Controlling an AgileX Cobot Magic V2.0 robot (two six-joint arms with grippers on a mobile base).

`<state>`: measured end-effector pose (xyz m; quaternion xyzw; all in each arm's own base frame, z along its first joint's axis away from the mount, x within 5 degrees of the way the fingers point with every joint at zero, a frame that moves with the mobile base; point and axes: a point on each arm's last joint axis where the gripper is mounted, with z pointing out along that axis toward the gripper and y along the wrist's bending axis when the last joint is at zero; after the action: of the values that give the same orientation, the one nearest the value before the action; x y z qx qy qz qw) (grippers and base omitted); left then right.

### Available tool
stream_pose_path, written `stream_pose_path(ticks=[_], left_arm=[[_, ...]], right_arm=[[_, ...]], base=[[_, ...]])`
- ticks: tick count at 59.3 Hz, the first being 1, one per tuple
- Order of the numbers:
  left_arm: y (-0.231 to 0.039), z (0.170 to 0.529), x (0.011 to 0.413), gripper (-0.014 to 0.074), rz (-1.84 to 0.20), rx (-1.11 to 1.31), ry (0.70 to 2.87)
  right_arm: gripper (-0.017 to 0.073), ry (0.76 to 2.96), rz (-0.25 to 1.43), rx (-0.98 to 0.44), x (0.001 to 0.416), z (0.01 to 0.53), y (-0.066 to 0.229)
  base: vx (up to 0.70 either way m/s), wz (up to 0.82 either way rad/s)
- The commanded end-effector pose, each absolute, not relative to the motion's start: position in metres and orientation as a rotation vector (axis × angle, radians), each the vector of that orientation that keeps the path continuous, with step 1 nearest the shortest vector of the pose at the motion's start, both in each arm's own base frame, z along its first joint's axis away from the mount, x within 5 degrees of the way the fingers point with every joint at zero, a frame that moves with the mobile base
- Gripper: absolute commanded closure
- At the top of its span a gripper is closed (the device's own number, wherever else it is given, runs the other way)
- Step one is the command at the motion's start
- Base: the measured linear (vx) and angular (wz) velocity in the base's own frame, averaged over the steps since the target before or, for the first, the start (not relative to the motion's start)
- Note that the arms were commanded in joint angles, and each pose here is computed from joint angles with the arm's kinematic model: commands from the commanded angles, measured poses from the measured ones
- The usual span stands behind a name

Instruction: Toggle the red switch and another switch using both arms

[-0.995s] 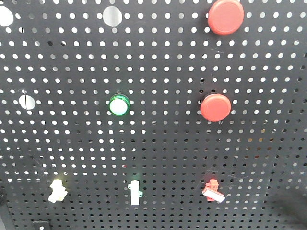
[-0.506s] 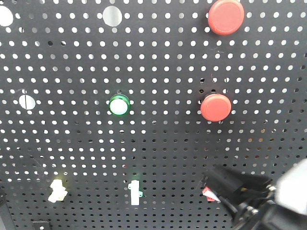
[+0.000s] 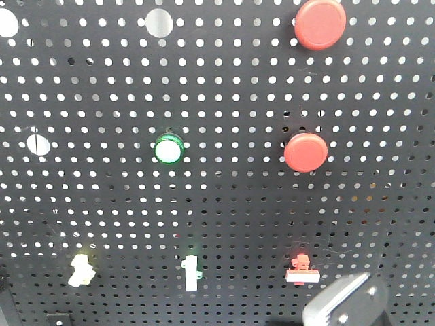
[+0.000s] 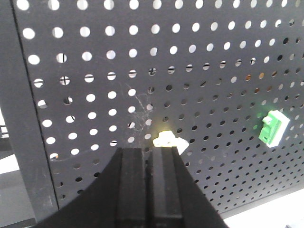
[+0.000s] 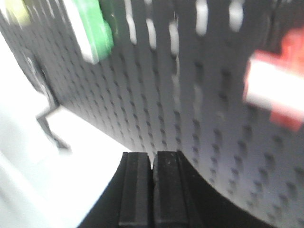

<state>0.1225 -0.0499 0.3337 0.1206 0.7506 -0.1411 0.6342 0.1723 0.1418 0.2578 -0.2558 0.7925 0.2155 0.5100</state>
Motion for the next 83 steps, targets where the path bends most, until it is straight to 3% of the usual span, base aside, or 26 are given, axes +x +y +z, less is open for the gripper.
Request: stream_pose_path(ticks=[1, 13, 19, 31, 64, 83], left_arm=[[-0.052, 0.35, 0.122, 0.0591, -0.356, 0.271, 1.608], [-0.052, 0.35, 0.122, 0.0591, -0.356, 0.271, 1.608], [-0.052, 0.35, 0.122, 0.0591, -0.356, 0.271, 1.608], [-0.052, 0.35, 0.122, 0.0591, -0.356, 0.271, 1.608], [-0.052, 0.35, 0.122, 0.0591, -0.355, 0.272, 1.607], [-0.052, 0.351, 0.122, 0.0591, -0.36, 0.269, 1.601]], right_arm=[[0.0566, 1.774, 0.576, -0.601, 0.173, 0.281, 0.146], [0.0566, 1.579, 0.659, -0.581, 0.169, 0.301, 0.148], [0.0566, 1.548, 0.602, -0.554, 0.175, 0.305, 0.141], [0.0566, 1.472, 0.573, -0.296, 0.19, 0.317, 0.119], [0.0566, 1.936, 0.426, -0.474, 0.184, 0.273, 0.117], [0.0566, 1.64, 0.506, -0.408, 0.173, 0.311, 0.111]], base=[[0.0, 0.0], [0.0, 0.0], [0.0, 0.0], [0.0, 0.0], [0.0, 0.0], [0.0, 0.0]])
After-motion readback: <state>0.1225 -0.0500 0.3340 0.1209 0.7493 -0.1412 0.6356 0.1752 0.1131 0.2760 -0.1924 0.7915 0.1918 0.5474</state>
